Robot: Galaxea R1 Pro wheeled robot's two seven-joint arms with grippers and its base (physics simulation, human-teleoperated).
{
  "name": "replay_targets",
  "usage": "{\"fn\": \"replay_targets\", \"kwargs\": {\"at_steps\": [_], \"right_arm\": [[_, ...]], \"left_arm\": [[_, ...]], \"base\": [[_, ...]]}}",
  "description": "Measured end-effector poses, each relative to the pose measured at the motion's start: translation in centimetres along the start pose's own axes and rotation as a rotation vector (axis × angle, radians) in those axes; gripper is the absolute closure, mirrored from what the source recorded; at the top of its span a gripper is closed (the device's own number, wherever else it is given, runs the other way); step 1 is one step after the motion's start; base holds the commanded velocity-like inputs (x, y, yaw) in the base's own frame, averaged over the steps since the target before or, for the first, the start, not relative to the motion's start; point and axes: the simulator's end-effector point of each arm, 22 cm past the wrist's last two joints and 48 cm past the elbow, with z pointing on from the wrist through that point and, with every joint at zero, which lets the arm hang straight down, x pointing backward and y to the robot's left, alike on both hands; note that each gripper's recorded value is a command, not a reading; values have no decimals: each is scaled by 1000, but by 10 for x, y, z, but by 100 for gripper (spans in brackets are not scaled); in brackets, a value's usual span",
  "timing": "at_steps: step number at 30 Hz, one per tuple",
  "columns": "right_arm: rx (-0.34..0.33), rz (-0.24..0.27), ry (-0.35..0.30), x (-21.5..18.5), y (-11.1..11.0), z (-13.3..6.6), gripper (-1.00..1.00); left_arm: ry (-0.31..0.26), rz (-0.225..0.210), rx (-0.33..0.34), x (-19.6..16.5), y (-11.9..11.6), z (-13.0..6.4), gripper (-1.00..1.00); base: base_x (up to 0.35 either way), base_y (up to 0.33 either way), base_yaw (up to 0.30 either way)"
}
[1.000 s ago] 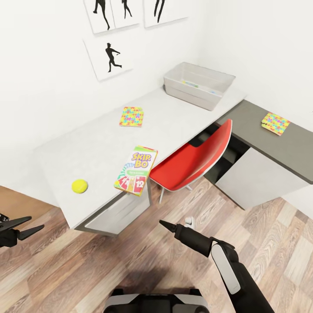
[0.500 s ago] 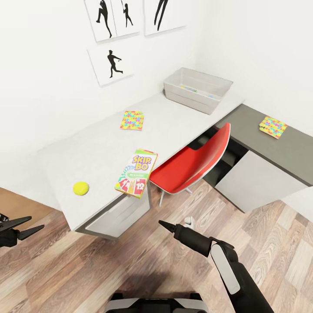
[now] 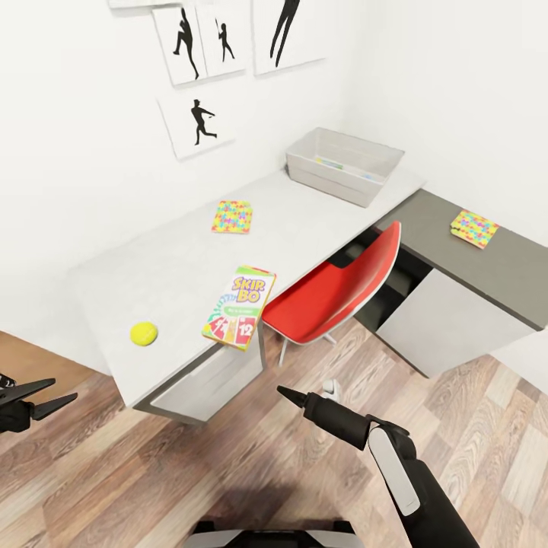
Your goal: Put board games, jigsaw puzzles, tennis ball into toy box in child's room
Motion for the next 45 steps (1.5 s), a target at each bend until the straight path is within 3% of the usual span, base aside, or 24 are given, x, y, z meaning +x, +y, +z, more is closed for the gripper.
{"fn": "replay_targets", "kwargs": {"at_steps": [45], "right_arm": [[-32, -60, -29, -16, 34, -6, -100]], "left_arm": [[-18, 63, 38, -6, -34, -6, -100]], "base": [[-15, 0, 0]]}}
